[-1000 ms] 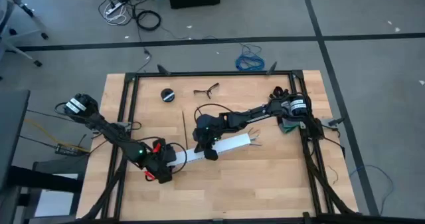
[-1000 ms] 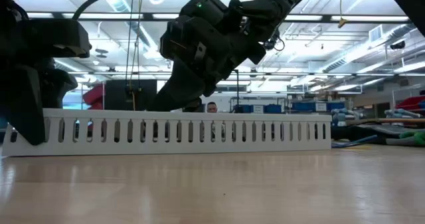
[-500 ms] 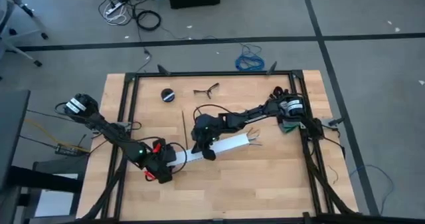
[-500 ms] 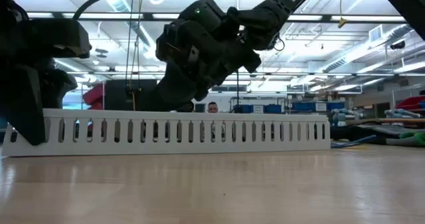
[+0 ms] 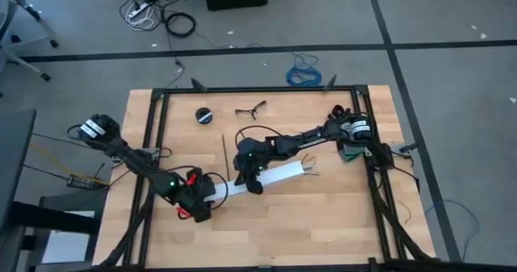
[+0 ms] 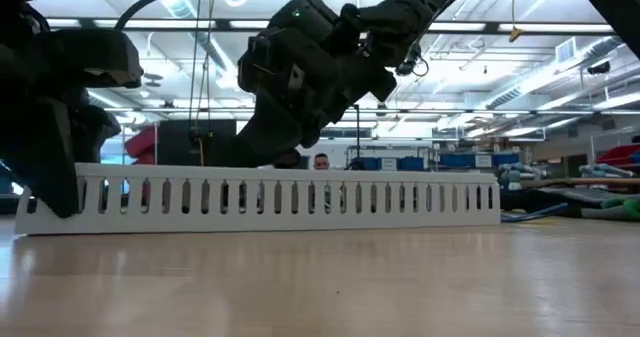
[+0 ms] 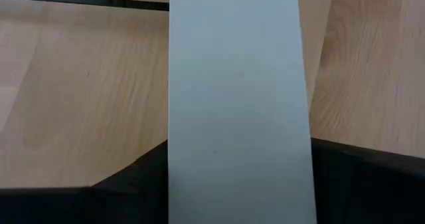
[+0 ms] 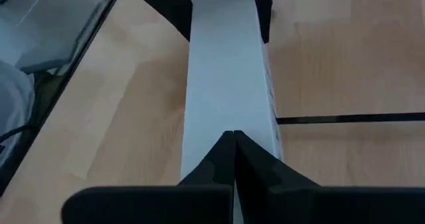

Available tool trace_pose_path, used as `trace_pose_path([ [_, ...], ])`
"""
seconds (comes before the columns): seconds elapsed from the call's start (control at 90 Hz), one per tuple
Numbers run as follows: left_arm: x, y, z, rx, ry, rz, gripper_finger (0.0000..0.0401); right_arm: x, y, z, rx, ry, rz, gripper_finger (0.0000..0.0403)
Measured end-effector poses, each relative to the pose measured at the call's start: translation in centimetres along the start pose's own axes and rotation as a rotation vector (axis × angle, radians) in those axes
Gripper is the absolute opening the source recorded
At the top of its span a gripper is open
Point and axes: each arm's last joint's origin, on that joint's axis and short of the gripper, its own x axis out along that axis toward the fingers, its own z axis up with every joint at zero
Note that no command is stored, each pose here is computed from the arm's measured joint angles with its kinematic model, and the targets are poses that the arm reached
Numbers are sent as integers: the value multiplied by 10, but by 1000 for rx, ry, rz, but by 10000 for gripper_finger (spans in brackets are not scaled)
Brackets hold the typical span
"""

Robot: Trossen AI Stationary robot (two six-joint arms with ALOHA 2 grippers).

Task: Ziptie cables
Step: Close the white cable duct

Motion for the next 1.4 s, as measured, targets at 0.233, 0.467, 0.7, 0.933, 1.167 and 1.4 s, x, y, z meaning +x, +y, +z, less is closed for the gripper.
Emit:
trace_pose_path([
  [0.233,0,0,0,0,0,-1,234,-2,-1,-3,16,32,8,0],
  [0.467,0,0,0,0,1,-1,234,-6,1,-2,24,53,17,0],
  [0.7,0,0,0,1,2,-1,234,-6,1,-2,21,51,16,0],
  [0.933,-1,0,-1,3,7,-3,234,-5,3,1,7,24,31,0],
  [1.167,0,0,-1,2,6,-5,234,-5,3,1,2,13,36,0],
  [1.4,0,0,0,2,5,-6,234,-4,3,2,-1,6,40,0],
])
